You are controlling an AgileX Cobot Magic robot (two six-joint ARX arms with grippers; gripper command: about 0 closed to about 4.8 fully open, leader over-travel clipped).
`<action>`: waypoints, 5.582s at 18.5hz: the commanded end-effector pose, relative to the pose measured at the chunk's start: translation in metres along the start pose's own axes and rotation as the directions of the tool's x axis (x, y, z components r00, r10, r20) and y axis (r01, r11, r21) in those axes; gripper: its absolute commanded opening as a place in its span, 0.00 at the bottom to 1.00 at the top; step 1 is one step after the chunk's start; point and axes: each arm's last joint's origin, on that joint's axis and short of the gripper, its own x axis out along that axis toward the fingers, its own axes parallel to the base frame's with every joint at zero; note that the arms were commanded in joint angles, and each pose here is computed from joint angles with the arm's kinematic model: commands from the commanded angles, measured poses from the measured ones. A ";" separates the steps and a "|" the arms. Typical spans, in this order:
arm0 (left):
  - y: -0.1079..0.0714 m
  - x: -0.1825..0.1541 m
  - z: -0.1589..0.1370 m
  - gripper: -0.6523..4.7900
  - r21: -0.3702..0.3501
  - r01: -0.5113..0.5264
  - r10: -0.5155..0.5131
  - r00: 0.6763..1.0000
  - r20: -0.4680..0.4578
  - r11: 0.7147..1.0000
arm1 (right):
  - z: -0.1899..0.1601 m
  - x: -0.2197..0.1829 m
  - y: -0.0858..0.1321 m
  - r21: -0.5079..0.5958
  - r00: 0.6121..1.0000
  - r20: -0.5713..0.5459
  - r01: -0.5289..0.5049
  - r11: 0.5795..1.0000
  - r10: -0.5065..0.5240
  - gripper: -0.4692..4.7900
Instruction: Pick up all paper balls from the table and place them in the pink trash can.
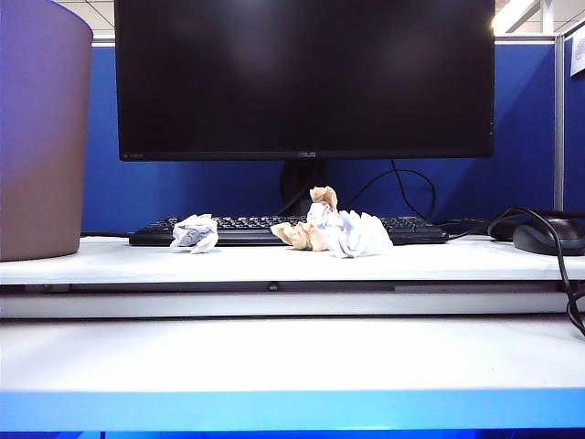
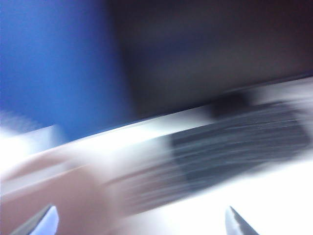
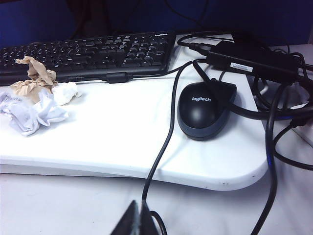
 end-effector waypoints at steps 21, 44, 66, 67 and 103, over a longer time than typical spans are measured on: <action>-0.102 0.214 -0.131 0.98 0.100 0.178 -0.084 0.798 -0.597 0.979 | 0.001 0.000 0.001 -0.002 0.999 0.010 -0.033 0.999 0.033 0.08; -0.105 0.218 -0.133 0.11 0.056 0.245 -0.163 0.783 -0.601 0.968 | 0.003 -0.001 0.008 -0.011 0.965 0.014 -0.261 0.965 0.262 0.08; -0.034 -0.018 0.027 0.11 0.385 -0.365 0.465 0.861 -0.206 0.847 | 0.039 -0.015 0.022 0.028 0.761 0.277 -0.617 0.787 0.587 0.08; -0.028 -0.017 0.024 0.11 0.383 -0.379 0.485 0.844 -0.231 0.842 | 0.039 -0.015 0.023 0.018 0.744 0.269 -0.639 0.769 0.612 0.08; -0.090 0.095 0.021 0.74 -0.071 0.607 -0.605 0.760 -0.239 0.791 | 0.028 -0.006 0.012 0.404 0.925 0.232 -0.373 0.835 0.301 0.08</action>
